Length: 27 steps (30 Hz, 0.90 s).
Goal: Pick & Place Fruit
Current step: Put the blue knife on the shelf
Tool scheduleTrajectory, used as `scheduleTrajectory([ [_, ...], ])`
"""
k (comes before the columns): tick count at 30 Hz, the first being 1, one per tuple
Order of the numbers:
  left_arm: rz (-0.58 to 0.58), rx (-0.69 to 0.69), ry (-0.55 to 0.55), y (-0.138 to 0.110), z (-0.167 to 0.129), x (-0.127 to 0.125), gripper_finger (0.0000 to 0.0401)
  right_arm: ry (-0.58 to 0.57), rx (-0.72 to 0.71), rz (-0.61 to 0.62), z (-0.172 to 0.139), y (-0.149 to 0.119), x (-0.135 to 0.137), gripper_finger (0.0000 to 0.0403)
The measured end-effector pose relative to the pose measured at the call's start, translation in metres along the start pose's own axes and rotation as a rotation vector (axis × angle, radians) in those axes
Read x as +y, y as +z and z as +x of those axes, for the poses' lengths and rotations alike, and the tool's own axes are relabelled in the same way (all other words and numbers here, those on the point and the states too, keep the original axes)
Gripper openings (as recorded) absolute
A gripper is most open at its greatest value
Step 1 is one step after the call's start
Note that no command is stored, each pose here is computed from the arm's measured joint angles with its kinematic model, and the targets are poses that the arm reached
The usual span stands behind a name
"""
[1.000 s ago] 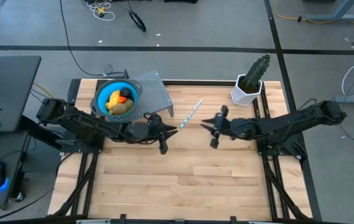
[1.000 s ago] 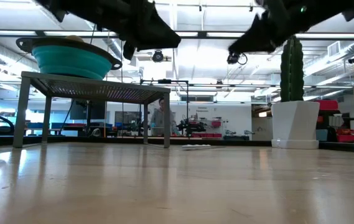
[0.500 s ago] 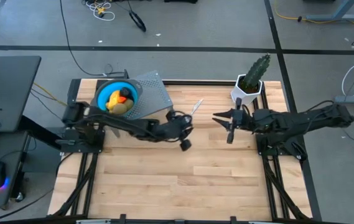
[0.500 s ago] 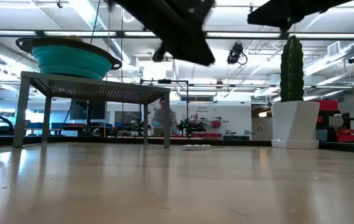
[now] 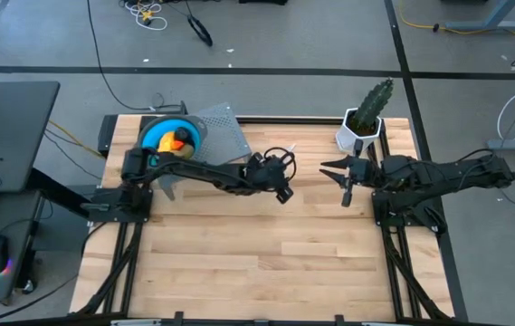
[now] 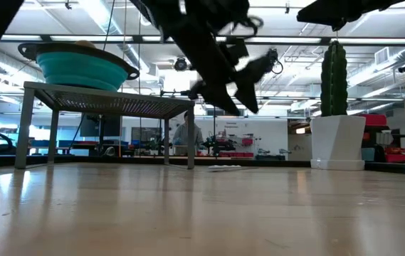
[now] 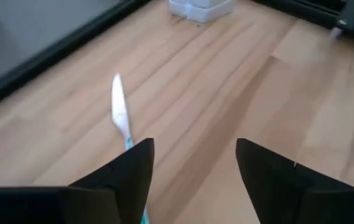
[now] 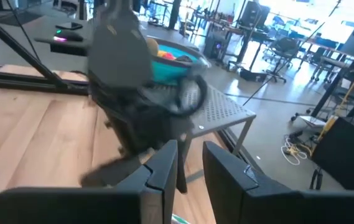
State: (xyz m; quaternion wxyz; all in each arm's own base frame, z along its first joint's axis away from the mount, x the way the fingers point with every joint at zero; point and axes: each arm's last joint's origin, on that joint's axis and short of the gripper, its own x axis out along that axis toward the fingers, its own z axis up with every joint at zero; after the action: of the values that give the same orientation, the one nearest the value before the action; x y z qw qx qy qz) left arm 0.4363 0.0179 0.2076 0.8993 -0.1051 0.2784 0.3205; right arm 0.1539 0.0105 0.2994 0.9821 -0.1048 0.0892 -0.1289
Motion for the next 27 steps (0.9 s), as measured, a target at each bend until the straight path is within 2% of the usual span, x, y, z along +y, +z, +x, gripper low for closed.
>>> scheduleTrajectory([
  [7,-0.047,0.065,0.042,-0.015,0.034,0.014,0.0232,0.000,-0.001,-0.007,-0.001,0.000,-0.001,0.0085],
  [19,-0.054,0.068,0.085,-0.023,0.046,0.018,0.0201,0.004,0.020,-0.016,-0.001,-0.002,0.000,0.0085],
  [27,-0.061,0.090,0.128,-0.041,0.061,0.016,0.0197,0.004,0.018,-0.015,-0.001,-0.002,0.000,0.0085],
])
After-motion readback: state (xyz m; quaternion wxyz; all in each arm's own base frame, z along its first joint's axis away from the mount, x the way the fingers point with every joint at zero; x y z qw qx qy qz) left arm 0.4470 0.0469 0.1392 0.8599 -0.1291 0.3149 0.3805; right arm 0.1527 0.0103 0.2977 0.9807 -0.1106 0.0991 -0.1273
